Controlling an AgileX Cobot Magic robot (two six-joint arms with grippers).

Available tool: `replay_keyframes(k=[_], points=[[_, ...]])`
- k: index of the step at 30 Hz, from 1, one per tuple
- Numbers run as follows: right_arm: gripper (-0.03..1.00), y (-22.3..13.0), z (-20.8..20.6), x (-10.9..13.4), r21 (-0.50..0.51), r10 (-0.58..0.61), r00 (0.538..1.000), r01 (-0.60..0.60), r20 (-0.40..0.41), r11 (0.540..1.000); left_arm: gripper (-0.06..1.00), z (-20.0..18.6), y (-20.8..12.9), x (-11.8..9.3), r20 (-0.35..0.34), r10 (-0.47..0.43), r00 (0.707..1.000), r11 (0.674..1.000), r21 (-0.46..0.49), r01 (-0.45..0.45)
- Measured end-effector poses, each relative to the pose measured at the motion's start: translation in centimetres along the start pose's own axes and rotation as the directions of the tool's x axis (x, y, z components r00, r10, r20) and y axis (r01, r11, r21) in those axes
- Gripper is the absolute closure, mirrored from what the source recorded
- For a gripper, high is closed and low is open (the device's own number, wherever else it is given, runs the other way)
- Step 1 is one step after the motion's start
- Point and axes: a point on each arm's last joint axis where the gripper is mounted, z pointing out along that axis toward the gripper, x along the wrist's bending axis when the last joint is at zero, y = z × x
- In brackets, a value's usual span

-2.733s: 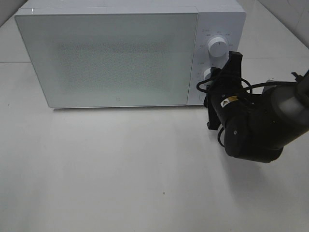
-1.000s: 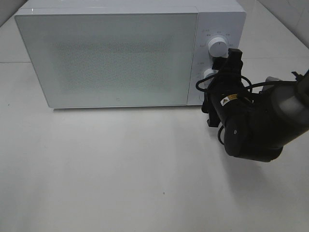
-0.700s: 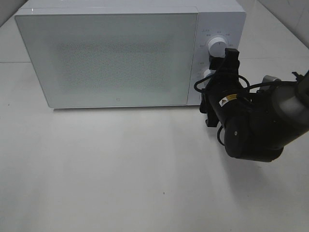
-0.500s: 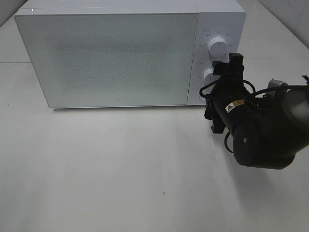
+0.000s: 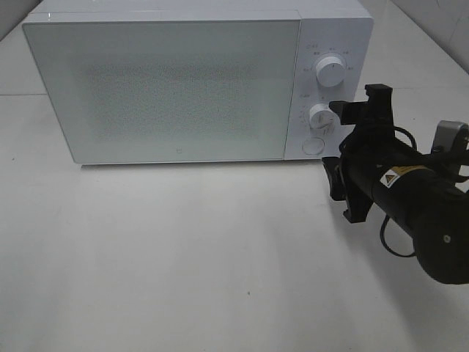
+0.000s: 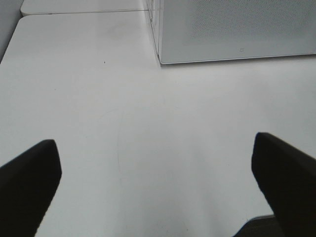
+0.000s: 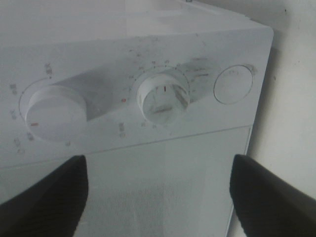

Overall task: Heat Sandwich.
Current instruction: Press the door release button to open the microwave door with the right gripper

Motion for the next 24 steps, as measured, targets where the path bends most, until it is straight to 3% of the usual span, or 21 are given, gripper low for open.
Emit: replay_keyframes(k=[5, 8, 11, 13, 14, 15, 16, 18, 19, 20, 21, 23, 24], points=[[0.20, -0.6, -1.4, 1.4, 0.105, -0.133, 0.991, 0.131, 0.019, 0.986, -0.05, 0.0, 0.0, 0.0, 0.000, 0.000, 1.000, 1.000, 0.000, 0.000], [0.20, -0.9, -2.7, 2.5, 0.179, -0.315, 0.948, 0.303, 0.042, 0.936, -0.05, 0.0, 0.0, 0.0, 0.000, 0.000, 1.000, 1.000, 0.000, 0.000], [0.20, -0.8, -3.4, 3.0, 0.206, -0.407, 0.912, 0.390, 0.047, 0.898, -0.05, 0.0, 0.0, 0.0, 0.000, 0.000, 1.000, 1.000, 0.000, 0.000], [0.20, -0.9, -4.3, 3.7, 0.263, -0.566, 0.822, 0.535, 0.058, 0.803, -0.05, 0.0, 0.0, 0.0, 0.000, 0.000, 1.000, 1.000, 0.000, 0.000], [0.20, -0.9, -4.3, 3.7, 0.263, -0.566, 0.822, 0.535, 0.058, 0.803, -0.05, 0.0, 0.0, 0.0, 0.000, 0.000, 1.000, 1.000, 0.000, 0.000], [0.20, -0.9, -4.5, 4.0, 0.277, -0.606, 0.794, 0.571, 0.053, 0.773, -0.05, 0.0, 0.0, 0.0, 0.000, 0.000, 1.000, 1.000, 0.000, 0.000], [0.20, -1.1, -5.0, 4.7, 0.320, -0.706, 0.708, 0.664, 0.025, 0.676, -0.05, 0.0, 0.0, 0.0, 0.000, 0.000, 1.000, 1.000, 0.000, 0.000], [0.20, -1.3, -5.4, 5.5, 0.357, -0.781, 0.624, 0.733, -0.013, 0.579, -0.05, 0.0, 0.0, 0.0, 0.000, 0.000, 1.000, 1.000, 0.000, 0.000], [0.20, -1.3, -5.4, 5.5, 0.357, -0.781, 0.624, 0.733, -0.013, 0.579, -0.05, 0.0, 0.0, 0.0, 0.000, 0.000, 1.000, 1.000, 0.000, 0.000], [0.20, -1.4, -5.7, 5.9, 0.379, -0.820, 0.570, 0.769, -0.040, 0.516, -0.05, 0.0, 0.0, 0.0, 0.000, 0.000, 1.000, 1.000, 0.000, 0.000], [0.20, -1.8, -6.1, 6.9, 0.411, -0.879, 0.466, 0.824, -0.102, 0.389, -0.05, 0.0, 0.0, 0.0, 0.000, 0.000, 1.000, 1.000, 0.000, 0.000], [0.20, -1.9, -6.3, 7.9, 0.436, -0.915, 0.374, 0.857, -0.155, 0.276, -0.05, 0.0, 0.0, 0.0, 0.000, 0.000, 1.000, 1.000, 0.000, 0.000], [0.20, -1.9, -6.3, 7.9, 0.436, -0.915, 0.374, 0.857, -0.155, 0.276, -0.05, 0.0, 0.0, 0.0, 0.000, 0.000, 1.000, 1.000, 0.000, 0.000]])
